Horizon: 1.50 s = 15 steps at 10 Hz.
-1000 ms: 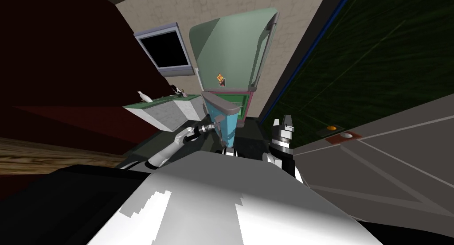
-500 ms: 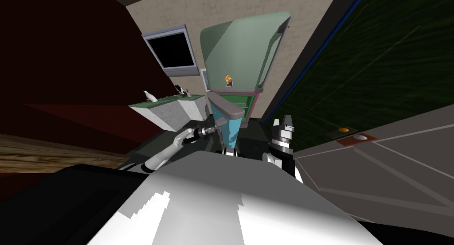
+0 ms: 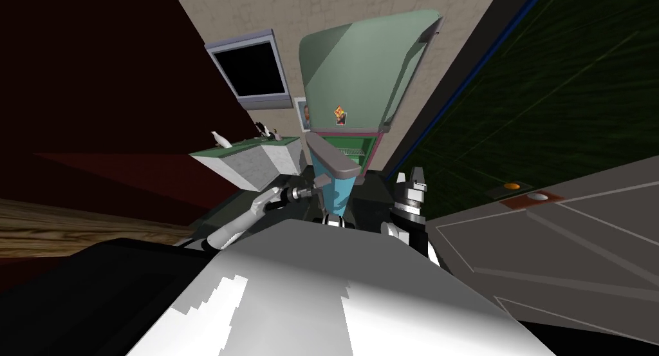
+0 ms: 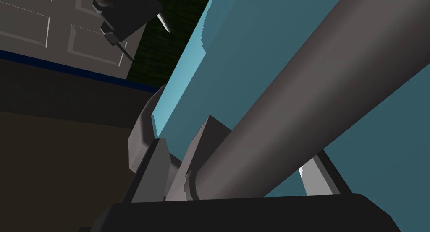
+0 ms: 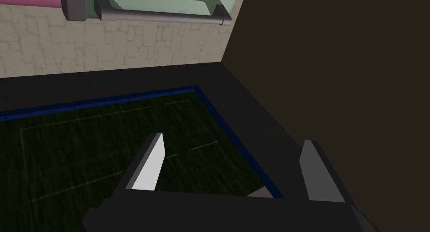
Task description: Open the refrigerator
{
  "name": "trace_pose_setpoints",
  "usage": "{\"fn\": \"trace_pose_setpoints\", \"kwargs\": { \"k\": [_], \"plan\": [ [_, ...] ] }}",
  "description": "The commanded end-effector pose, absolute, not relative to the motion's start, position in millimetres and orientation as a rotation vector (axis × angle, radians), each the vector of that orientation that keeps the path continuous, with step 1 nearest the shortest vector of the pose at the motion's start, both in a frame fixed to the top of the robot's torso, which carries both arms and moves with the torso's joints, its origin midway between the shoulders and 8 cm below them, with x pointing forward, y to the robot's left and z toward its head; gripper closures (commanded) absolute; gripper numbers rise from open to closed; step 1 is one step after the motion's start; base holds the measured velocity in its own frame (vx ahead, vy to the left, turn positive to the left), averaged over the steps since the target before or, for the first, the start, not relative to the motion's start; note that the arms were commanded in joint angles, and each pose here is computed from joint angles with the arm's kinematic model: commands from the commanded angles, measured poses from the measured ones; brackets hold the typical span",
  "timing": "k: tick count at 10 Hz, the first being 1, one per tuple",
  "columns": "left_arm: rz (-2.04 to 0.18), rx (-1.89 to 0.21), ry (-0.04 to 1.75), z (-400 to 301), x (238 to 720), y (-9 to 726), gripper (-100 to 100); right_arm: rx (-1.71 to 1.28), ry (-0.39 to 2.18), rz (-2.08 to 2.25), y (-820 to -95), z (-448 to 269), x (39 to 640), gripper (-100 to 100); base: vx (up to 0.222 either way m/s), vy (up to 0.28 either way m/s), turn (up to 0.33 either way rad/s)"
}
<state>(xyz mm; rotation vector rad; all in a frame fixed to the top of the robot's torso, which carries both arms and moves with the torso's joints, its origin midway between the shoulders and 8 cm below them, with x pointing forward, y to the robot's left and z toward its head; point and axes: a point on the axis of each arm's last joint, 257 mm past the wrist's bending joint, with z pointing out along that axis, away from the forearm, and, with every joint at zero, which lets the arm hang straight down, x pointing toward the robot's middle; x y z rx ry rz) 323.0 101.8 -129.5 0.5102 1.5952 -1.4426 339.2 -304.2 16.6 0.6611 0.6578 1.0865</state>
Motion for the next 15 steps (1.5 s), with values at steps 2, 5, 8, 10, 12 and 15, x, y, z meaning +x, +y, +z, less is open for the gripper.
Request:
{"fn": "trace_pose_setpoints", "kwargs": {
  "k": [2, 5, 8, 10, 12, 15],
  "plan": [
    [-1.517, 0.571, 1.586, -128.1, 291.0, 88.5, 100, 0.661, 0.658, 1.087, -304.2, 16.6, 339.1, 0, -0.067, 0.180, -0.024],
    [-1.400, 0.498, 1.597, -105.4, 346.6, 116.2, -100, 0.661, 0.657, 1.087, -304.1, 16.6, 339.2, 0, -0.106, 0.011, -0.178],
    [-1.358, 0.451, 1.598, -81.5, 376.0, 133.5, -100, 0.661, 0.657, 1.087, -304.0, 16.7, 339.2, 0, -0.110, -0.016, -0.185],
    [-1.350, 0.445, 1.603, -79.8, 379.9, 138.8, -100, 0.661, 0.657, 1.087, -304.1, 16.6, 339.2, 0, -0.061, 0.006, -0.087],
    [-1.343, 0.434, 1.608, -80.4, 382.9, 141.4, 0, 0.661, 0.658, 1.087, -304.2, 16.6, 339.1, 0, 0.000, 0.000, 0.000],
    [-1.340, 0.430, 1.612, -81.8, 383.7, 142.4, 0, 0.661, 0.658, 1.087, -304.2, 16.6, 339.1, 0, 0.000, 0.000, 0.000]
  ]
}}
